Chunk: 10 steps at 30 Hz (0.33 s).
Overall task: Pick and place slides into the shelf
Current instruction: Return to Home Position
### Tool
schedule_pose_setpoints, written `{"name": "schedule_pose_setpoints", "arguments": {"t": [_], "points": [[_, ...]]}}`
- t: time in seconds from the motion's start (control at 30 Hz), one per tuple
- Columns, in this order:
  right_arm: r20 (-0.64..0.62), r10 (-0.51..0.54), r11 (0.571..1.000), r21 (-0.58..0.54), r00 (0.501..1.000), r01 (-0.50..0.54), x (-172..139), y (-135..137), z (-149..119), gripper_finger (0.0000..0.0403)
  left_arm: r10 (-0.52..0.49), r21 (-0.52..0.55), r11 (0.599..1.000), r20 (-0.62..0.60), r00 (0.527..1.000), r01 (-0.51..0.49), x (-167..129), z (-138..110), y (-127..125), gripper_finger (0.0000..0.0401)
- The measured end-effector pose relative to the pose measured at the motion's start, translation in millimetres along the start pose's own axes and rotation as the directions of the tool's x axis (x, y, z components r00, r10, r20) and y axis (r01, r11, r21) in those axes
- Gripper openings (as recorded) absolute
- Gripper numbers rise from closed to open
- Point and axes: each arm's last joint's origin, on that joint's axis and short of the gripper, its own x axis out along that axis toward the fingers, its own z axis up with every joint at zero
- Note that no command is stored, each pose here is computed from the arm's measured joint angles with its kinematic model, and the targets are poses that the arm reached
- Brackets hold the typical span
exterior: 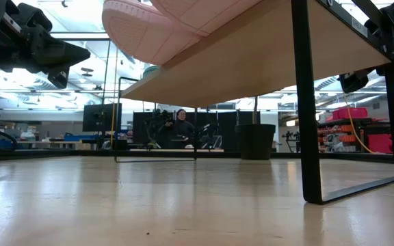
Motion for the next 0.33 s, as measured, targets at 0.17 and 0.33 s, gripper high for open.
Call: {"name": "schedule_pose_setpoints", "arguments": {"t": [0.17, 0.33], "points": [[0.0, 0.0, 1.0, 0.0, 1.0, 0.0, 0.0, 0.0, 0.0, 0.0018, 0.0, 0.001, 1.0, 0.0, 1.0, 0.0, 0.0, 0.0, 0.0, 0.0027], [0.0, 0.0, 1.0, 0.0, 1.0, 0.0, 0.0, 0.0, 0.0, 0.0018, 0.0, 0.0, 1.0, 0.0, 1.0, 0.0, 0.0, 0.0, 0.0, 0.0036]]}}
